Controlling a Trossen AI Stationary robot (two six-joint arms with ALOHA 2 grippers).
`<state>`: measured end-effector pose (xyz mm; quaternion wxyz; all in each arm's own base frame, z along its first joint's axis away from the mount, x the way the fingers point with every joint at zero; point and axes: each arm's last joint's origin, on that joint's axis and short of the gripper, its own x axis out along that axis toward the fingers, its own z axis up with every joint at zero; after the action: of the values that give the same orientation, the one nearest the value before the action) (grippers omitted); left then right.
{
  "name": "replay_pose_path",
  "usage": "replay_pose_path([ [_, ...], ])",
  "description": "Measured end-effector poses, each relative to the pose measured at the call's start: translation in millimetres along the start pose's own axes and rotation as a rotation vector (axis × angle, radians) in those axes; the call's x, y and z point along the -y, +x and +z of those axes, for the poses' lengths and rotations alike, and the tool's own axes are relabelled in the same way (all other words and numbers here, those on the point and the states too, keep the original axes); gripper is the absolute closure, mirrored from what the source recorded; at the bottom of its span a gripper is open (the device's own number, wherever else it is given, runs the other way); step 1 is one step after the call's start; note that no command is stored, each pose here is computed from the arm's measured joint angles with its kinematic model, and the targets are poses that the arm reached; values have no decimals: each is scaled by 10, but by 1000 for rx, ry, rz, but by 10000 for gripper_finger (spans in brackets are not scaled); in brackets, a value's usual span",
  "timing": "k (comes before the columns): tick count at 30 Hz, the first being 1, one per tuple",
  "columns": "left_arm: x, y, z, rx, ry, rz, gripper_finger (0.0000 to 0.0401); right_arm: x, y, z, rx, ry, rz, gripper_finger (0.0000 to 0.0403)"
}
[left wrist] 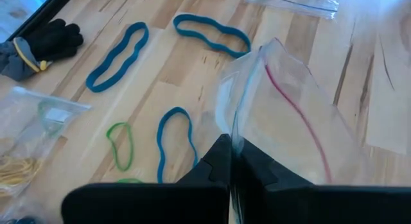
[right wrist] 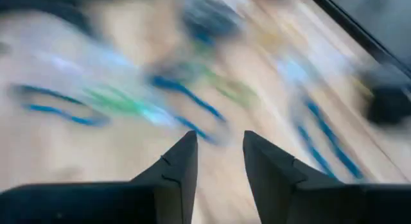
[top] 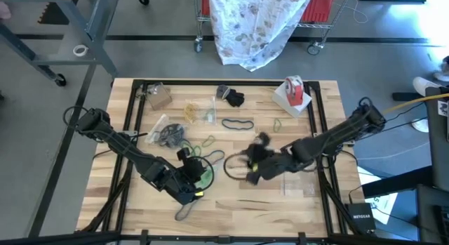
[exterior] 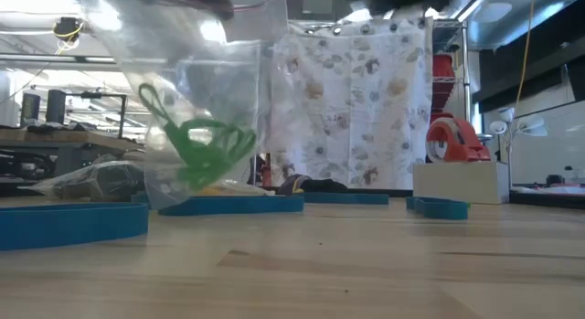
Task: Sort rubber bands
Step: Put the green rubber band into the transparent zip bag
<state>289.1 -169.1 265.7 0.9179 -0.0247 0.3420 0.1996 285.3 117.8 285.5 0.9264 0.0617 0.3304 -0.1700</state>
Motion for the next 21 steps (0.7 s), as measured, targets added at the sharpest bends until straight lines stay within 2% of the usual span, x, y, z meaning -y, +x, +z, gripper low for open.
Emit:
replay_pose_path([
  [6, 1, 0, 1, 1, -1, -1, 401, 584, 2, -173, -268, 223, -370, 292],
  [9, 0, 0, 0, 0, -1, 0, 401, 865, 132, -271, -397, 340, -475, 292],
  [14, 4, -4, -2, 1, -2, -2, 401, 1323, 407, -542, -595, 502, -558, 292],
  [18, 6, -4, -5, -6, 0, -8, 401, 1621, 606, -799, -707, 622, -513, 286],
  [21, 8, -4, -7, -13, 7, -16, 401, 1778, 699, -941, -734, 672, -474, 266],
])
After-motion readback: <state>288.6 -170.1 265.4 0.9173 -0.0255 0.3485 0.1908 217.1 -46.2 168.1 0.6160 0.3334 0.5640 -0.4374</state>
